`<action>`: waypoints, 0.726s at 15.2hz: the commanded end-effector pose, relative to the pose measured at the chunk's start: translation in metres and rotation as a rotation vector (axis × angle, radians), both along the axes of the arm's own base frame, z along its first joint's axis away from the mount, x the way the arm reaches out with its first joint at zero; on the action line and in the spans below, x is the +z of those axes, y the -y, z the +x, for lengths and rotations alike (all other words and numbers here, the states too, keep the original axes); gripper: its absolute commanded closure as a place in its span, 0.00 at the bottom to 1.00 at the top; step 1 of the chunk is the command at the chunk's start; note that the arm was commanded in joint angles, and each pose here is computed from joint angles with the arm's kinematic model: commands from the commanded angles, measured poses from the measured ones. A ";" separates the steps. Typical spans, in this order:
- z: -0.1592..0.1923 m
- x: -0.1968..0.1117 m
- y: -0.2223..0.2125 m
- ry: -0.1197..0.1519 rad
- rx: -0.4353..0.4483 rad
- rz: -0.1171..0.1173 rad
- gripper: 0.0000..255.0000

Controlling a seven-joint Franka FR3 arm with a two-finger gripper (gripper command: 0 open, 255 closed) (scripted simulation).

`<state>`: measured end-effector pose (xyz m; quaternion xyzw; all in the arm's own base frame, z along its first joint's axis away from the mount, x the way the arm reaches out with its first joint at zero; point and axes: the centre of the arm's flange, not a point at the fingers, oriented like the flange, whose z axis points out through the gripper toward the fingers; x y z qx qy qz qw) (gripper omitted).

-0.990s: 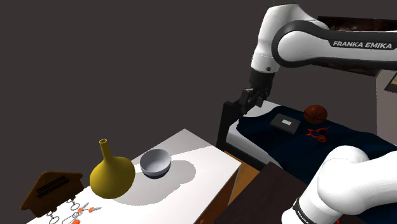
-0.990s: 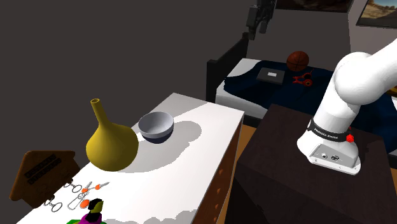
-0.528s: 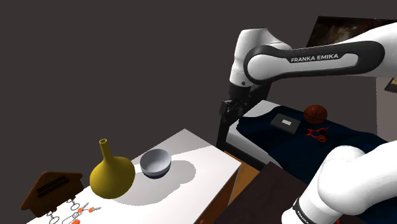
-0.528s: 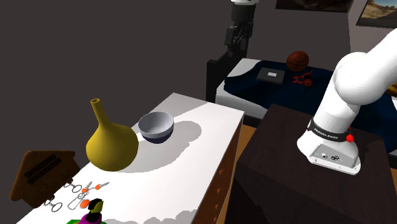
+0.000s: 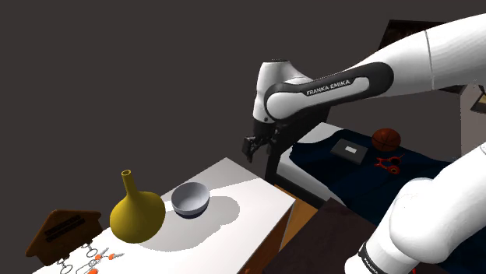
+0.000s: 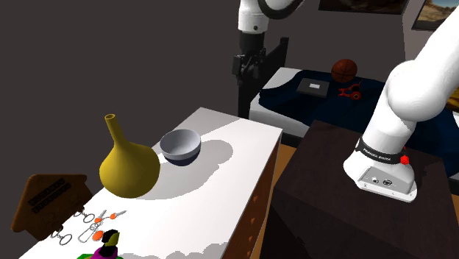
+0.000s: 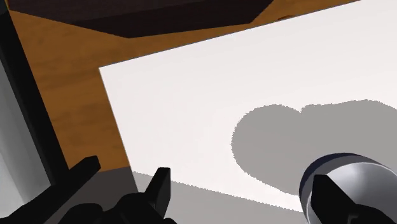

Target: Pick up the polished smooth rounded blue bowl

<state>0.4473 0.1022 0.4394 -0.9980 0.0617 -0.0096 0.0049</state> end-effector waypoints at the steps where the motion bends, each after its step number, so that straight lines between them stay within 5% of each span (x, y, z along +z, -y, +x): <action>1: 0.015 -0.020 -0.008 -0.002 -0.004 0.010 0.00; 11: 0.097 -0.109 -0.057 -0.016 -0.024 0.054 0.00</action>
